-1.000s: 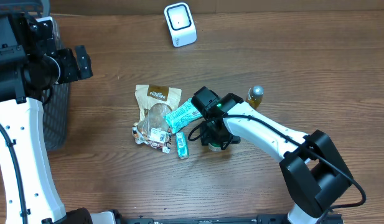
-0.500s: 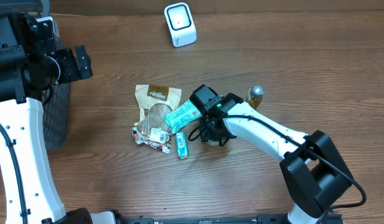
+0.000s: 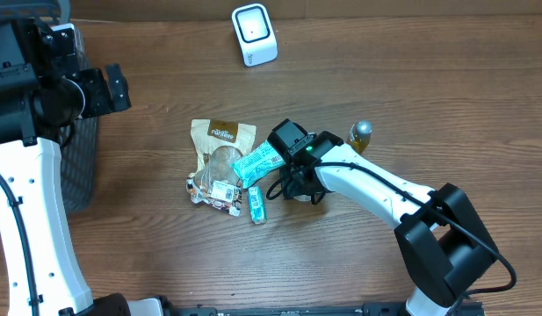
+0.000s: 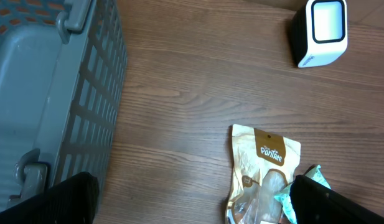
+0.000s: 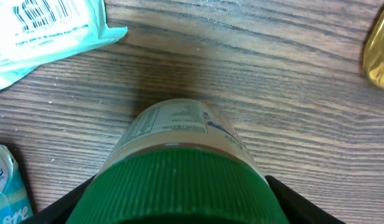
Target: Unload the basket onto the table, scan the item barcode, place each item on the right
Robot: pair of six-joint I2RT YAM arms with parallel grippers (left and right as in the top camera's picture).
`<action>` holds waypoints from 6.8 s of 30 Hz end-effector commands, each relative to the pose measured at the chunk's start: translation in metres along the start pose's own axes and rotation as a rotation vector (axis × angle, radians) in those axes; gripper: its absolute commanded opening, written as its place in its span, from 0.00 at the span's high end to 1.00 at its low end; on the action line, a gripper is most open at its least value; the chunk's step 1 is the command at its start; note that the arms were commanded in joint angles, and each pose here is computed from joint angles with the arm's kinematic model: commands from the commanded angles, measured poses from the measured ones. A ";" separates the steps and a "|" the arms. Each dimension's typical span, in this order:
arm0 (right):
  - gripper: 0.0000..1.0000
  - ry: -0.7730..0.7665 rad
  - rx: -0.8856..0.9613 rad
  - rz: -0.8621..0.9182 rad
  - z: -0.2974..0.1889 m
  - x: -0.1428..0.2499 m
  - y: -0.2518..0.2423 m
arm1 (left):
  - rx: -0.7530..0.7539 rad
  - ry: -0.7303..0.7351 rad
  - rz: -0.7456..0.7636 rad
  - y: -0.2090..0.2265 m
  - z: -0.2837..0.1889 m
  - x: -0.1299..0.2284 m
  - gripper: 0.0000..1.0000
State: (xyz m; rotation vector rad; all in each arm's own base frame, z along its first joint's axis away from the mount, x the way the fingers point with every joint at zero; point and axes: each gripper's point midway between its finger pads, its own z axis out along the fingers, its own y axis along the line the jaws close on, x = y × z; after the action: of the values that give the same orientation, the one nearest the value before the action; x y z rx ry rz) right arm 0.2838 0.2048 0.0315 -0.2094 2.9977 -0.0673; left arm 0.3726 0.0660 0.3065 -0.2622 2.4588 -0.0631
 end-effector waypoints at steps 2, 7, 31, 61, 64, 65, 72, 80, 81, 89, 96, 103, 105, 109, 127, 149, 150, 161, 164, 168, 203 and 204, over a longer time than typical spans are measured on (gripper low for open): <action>0.26 -0.006 -0.007 0.000 0.001 -0.003 0.001 | 0.000 -0.011 -0.003 -0.001 -0.002 -0.004 0.01; 0.22 -0.001 0.000 -0.001 0.002 -0.001 0.000 | 0.000 -0.011 -0.003 -0.001 -0.002 -0.004 0.00; 0.21 -0.011 -0.011 0.001 0.008 -0.001 0.001 | 0.000 -0.011 -0.003 -0.001 -0.002 -0.004 0.01; 0.37 -0.021 -0.039 0.007 -0.056 -0.029 0.013 | 0.000 -0.011 -0.003 -0.001 -0.002 -0.004 0.00; 0.38 -0.012 -0.081 0.007 -0.074 -0.032 0.020 | -0.001 -0.011 -0.003 -0.001 -0.002 -0.004 0.00; 0.38 -0.010 -0.095 0.007 -0.079 -0.032 0.023 | 0.000 -0.011 -0.003 -0.001 -0.002 -0.004 0.00; 0.37 0.011 -0.226 0.003 -0.109 -0.034 0.044 | 0.000 -0.011 -0.003 -0.001 -0.002 -0.004 0.00; 0.37 0.128 -0.433 0.019 -0.133 -0.026 0.056 | 0.000 -0.011 -0.003 -0.001 -0.002 -0.004 0.00; 0.37 0.150 -0.467 0.038 -0.136 -0.026 0.055 | 0.000 -0.011 -0.003 -0.001 -0.002 -0.004 0.00; 0.40 0.300 -0.836 0.195 -0.173 -0.038 0.049 | -0.001 -0.012 -0.003 -0.001 -0.002 -0.004 0.00; 0.30 0.363 -0.980 0.249 -0.194 -0.041 0.050 | 0.000 -0.011 -0.003 -0.001 -0.002 -0.004 0.01; 0.30 0.441 -1.016 0.351 -0.202 -0.041 0.054 | 0.000 -0.011 -0.003 -0.001 -0.002 -0.004 0.00; 0.31 0.444 -1.015 0.356 -0.202 -0.041 0.054 | 0.000 -0.011 -0.003 -0.001 -0.002 -0.004 0.00; 0.36 0.434 -1.004 0.355 -0.200 -0.042 0.054 | 0.000 -0.012 -0.003 -0.001 -0.002 -0.004 0.00; 0.42 0.249 -0.434 0.340 -0.125 -0.035 0.003 | 0.000 -0.011 -0.003 -0.001 -0.002 -0.004 0.00; 0.41 0.400 -0.348 0.187 -0.040 0.038 0.014 | 0.000 -0.011 -0.003 -0.001 -0.002 -0.004 0.00; 0.41 0.403 -0.346 0.188 -0.037 0.040 0.013 | 0.000 -0.011 -0.003 -0.001 -0.002 -0.004 0.00; 0.41 0.370 -0.358 0.183 -0.019 0.040 0.015 | 0.000 -0.011 -0.003 -0.001 -0.002 -0.004 0.00; 0.24 0.353 -0.367 0.180 -0.018 0.036 0.016 | 0.000 -0.011 -0.003 -0.001 -0.002 -0.004 0.00; 0.09 0.345 -0.371 0.179 -0.018 0.034 0.017 | 0.000 -0.011 -0.003 -0.001 -0.002 -0.004 0.00; 0.00 0.126 -0.138 0.262 -0.013 -0.009 -0.011 | 0.000 -0.011 -0.003 -0.001 -0.002 -0.004 0.00; 0.00 0.122 -0.140 0.262 -0.013 -0.010 -0.011 | 0.000 -0.011 -0.003 -0.001 -0.002 -0.004 0.01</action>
State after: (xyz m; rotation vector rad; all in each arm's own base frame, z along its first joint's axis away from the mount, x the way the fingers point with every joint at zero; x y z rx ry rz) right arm 0.2808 0.1937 0.0380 0.1766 3.1791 0.1746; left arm 0.3726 0.0660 0.3065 -0.2622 2.4588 -0.0631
